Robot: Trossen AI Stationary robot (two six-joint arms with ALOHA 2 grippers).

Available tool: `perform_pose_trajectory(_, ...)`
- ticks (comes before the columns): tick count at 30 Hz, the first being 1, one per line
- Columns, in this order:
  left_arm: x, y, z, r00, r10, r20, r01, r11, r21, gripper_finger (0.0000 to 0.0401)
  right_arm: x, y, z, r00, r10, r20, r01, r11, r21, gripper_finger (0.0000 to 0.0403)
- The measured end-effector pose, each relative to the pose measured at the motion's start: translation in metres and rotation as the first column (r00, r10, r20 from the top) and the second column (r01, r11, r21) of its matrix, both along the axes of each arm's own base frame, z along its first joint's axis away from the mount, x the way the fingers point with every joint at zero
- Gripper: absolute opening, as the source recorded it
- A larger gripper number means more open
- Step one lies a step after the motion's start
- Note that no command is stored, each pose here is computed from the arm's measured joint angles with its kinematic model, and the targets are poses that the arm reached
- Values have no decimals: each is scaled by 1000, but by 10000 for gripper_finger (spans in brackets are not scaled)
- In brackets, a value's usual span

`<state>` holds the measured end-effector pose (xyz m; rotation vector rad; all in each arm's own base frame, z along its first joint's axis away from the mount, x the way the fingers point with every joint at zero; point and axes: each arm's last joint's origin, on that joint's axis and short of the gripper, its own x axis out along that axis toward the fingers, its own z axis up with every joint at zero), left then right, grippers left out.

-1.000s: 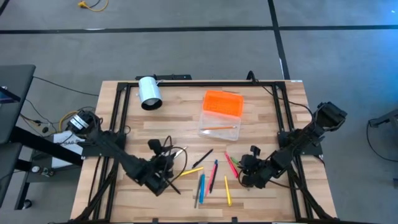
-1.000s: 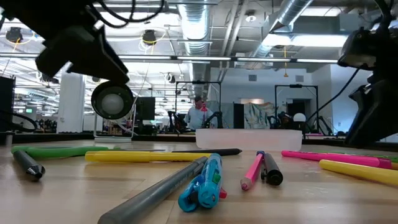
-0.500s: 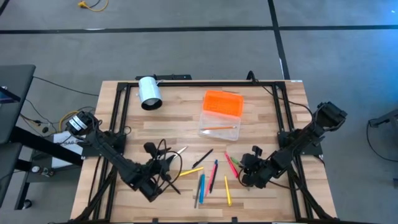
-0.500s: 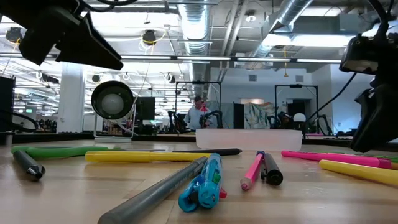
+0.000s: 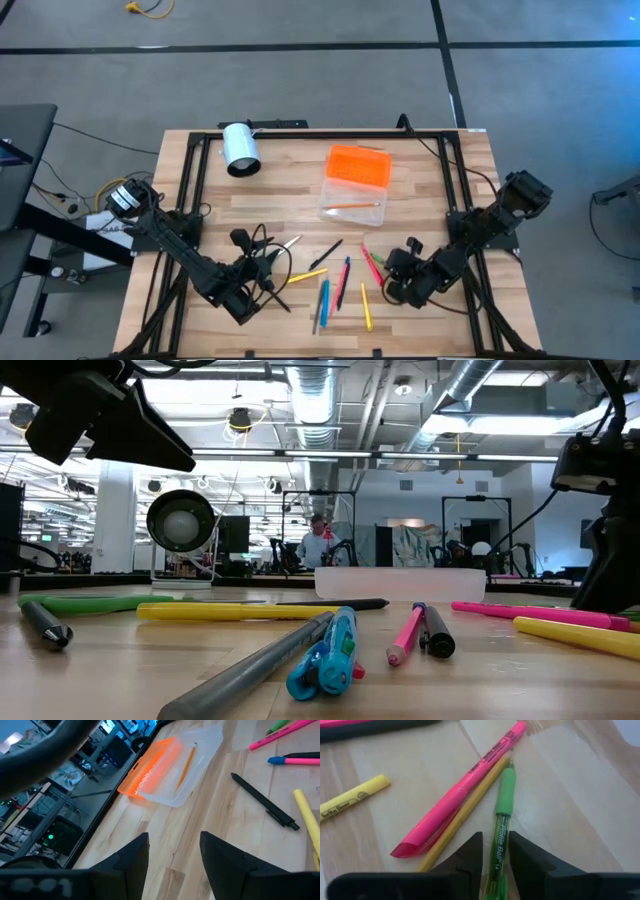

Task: Pick & place school supplies into a supply box
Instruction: Put the green pen into the supply box

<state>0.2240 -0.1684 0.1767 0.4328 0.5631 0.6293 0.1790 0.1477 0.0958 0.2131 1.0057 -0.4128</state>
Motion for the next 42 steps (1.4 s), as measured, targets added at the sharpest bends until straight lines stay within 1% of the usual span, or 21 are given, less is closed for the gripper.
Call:
perform_pose_trajectory(3,0,0,0,1000,2,7,-2,1000,9,169,-3,0,-1,1000,-4,-22,4,1000,-1,29)
perform_pose_trajectory(5,0,0,0,1000,2,7,-2,1000,12,169,-3,0,-1,1000,-3,-24,3,1000,-3,13)
perform_pose_trajectory(9,0,0,0,1000,2,6,-2,1000,16,169,-3,0,-1,1000,-4,-25,4,1000,-2,19)
perform_pose_trajectory(14,0,1,0,1000,2,3,-2,1000,19,169,-2,0,1,999,5,-31,-6,1000,-31,8)
perform_pose_trajectory(19,0,1,0,1000,2,3,-2,1000,19,169,-2,0,6,995,40,-95,-49,994,-94,4)
perform_pose_trajectory(24,0,1,0,1000,5,9,-5,1000,15,169,-4,-2,11,984,42,-172,-73,982,-174,3)
perform_pose_trajectory(29,0,1,0,1000,5,9,-5,1000,14,169,-6,-7,17,975,24,-222,-89,953,-288,1)
perform_pose_trajectory(36,-1,1,-2,1000,6,10,-6,1000,14,169,1,-5,31,989,21,-143,-78,911,-405,1)
perform_pose_trajectory(42,-11,10,-17,999,37,23,-36,999,-4,169,7,-7,47,992,14,-126,-77,853,-517,1)
